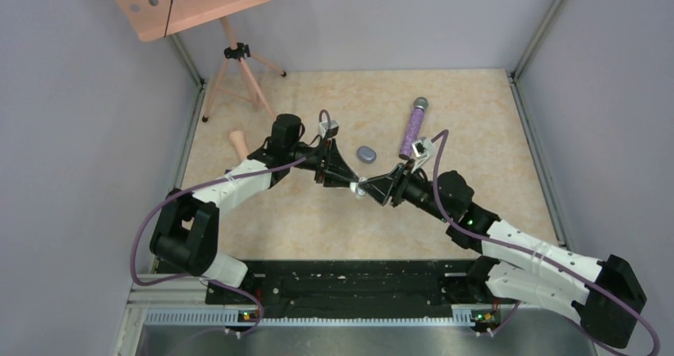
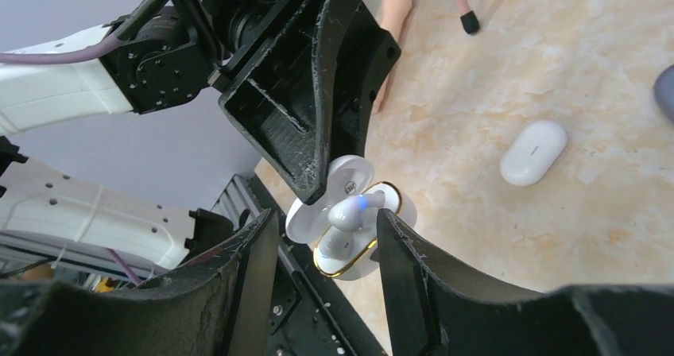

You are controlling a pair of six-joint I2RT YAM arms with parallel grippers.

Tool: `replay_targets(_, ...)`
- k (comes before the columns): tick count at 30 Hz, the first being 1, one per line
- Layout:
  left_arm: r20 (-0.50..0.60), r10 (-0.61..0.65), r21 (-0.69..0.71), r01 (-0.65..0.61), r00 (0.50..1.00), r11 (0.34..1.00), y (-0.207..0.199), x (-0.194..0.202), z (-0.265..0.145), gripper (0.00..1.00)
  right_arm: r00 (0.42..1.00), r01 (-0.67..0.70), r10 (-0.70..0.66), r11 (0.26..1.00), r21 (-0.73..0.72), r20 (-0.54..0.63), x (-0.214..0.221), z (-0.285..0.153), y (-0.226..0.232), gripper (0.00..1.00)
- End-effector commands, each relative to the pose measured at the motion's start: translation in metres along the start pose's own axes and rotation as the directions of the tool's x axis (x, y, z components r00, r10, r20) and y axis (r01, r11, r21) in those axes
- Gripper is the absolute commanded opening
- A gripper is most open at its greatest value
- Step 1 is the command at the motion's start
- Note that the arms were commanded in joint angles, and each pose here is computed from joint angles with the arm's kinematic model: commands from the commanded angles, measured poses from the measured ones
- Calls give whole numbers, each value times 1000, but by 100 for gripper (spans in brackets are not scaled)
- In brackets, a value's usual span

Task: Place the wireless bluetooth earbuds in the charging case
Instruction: Place the earbud in the charging case, then place the charging case at the center of the board.

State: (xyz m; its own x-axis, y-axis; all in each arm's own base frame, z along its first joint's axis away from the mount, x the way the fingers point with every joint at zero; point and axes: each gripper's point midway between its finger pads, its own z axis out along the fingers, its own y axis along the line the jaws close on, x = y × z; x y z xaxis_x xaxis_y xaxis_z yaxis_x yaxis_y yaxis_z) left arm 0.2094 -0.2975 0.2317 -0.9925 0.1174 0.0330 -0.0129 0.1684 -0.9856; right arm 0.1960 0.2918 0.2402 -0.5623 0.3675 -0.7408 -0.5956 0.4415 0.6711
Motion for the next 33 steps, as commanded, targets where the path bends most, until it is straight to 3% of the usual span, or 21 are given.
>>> replay_targets(1,8,102,31,-102,995,994,-23,-1,-2,0,997,27,-31,998,57,75,-24,-6,0,48)
replay_targets(7,7,106,32,-106,994,994,-23,0,-2,0,996,28,-34,997,76,84,-26,-9,-3,49)
replay_targets(13,5,105,31,-105,994,994,-23,0,-2,0,994,30,-36,998,61,105,-33,-8,3,39)
replay_targets(27,2,116,33,-116,993,993,-25,3,-3,0,995,15,-27,992,128,93,-25,5,-17,40)
replay_targets(33,-1,117,30,-117,993,993,-23,4,-3,0,988,10,-27,993,114,149,-40,-4,-8,41)
